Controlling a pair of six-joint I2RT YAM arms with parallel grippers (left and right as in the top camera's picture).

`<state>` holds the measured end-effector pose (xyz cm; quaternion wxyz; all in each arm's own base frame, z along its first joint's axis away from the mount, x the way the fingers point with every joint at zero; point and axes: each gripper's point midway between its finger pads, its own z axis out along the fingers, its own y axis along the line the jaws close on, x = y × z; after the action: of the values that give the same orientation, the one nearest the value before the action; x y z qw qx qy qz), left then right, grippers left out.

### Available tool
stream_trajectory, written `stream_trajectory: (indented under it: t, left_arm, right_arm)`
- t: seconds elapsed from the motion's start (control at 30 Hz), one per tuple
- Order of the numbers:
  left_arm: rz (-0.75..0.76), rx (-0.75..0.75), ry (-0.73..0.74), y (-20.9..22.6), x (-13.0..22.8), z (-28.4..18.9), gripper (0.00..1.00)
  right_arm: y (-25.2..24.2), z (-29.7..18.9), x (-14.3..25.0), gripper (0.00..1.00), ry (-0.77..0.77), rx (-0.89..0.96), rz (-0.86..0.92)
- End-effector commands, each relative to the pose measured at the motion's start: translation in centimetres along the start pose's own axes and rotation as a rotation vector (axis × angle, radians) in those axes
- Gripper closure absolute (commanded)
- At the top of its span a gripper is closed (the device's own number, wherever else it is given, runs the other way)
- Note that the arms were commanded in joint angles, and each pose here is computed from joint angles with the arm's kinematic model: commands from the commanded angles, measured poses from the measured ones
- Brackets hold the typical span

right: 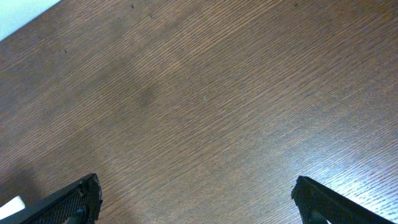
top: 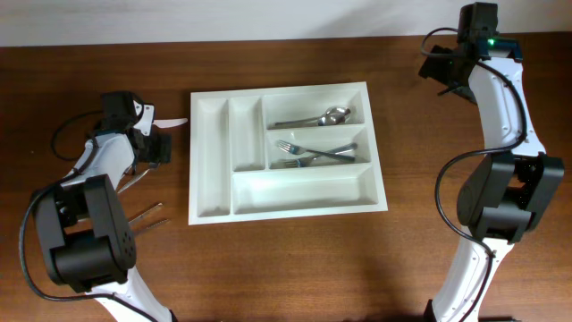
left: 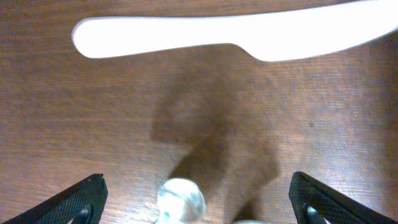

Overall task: Pack container
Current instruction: 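Lower the left gripper and grasp a metal spoon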

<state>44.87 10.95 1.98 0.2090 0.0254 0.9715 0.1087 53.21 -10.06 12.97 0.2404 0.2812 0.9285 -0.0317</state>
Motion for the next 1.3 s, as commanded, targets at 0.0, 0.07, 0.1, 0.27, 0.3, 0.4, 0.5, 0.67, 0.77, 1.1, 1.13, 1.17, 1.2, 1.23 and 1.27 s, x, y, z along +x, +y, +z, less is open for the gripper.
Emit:
stream_trajectory:
  t: [0.0, 0.07, 0.1, 0.27, 0.3, 0.4, 0.5, 0.67, 0.77, 1.1, 1.13, 1.17, 1.2, 1.23, 1.27]
  left_arm:
    - [-0.054, -0.058, -0.022, 1.3, -0.9, -0.1, 0.04]
    - [-0.057, -0.068, -0.027, 1.5, -1.0, -0.1, 0.04]
    - [-0.057, -0.07, -0.027, 1.6, -1.0, -0.2, 0.04]
    - [-0.055, -0.083, 0.008, 1.7, -0.2, 0.1, 0.09]
    - [-0.057, -0.093, 0.02, 1.8, 0.1, 0.2, 0.11]
    - [-0.051, -0.093, 0.054, 1.6, 1.0, 1.1, 0.11]
    - [-0.047, -0.084, 0.093, 1.2, 2.1, 2.1, 0.15]
    - [-0.041, -0.092, 0.131, 1.2, 3.1, 2.8, 0.18]
    - [-0.04, -0.091, 0.14, 1.1, 3.4, 3.1, 0.23]
    - [-0.039, -0.088, 0.158, 1.0, 3.9, 3.6, 0.56]
    - [-0.039, -0.087, 0.158, 1.0, 3.9, 3.6, 0.6]
    - [-0.04, -0.088, 0.158, 1.0, 3.9, 3.6, 0.64]
    - [-0.04, -0.088, 0.158, 1.0, 3.9, 3.6, 0.71]
    - [-0.039, -0.087, 0.158, 1.0, 3.9, 3.6, 0.77]
    - [-0.04, -0.087, 0.157, 1.0, 3.9, 3.6, 0.8]
  right_arm:
    - [0.1, 0.4, -0.2, 0.01, 0.0, 0.002, 0.002]
    - [0.1, 0.4, -0.2, 0.01, 0.0, 0.002, 0.002]
    - [0.1, 0.4, -0.2, 0.01, 0.0, 0.002, 0.002]
    - [0.1, 0.4, -0.2, 0.01, 0.0, 0.002, 0.002]
    - [0.1, 0.4, -0.2, 0.01, 0.0, 0.002, 0.002]
    - [0.1, 0.4, -0.2, 0.01, 0.0, 0.002, 0.002]
    - [0.1, 0.4, -0.2, 0.01, 0.0, 0.002, 0.003]
    - [0.1, 0.4, -0.2, 0.01, 0.0, 0.002, 0.002]
    - [0.1, 0.4, -0.2, 0.01, 0.0, 0.002, 0.002]
    - [0.1, 0.4, -0.2, 0.01, 0.0, 0.002, 0.002]
    - [0.1, 0.4, -0.2, 0.01, 0.0, 0.002, 0.002]
    - [0.1, 0.4, -0.2, 0.01, 0.0, 0.002, 0.002]
    - [0.1, 0.4, -0.2, 0.01, 0.0, 0.002, 0.002]
    - [0.1, 0.4, -0.2, 0.01, 0.0, 0.002, 0.002]
    - [0.1, 0.4, -0.2, 0.01, 0.0, 0.002, 0.002]
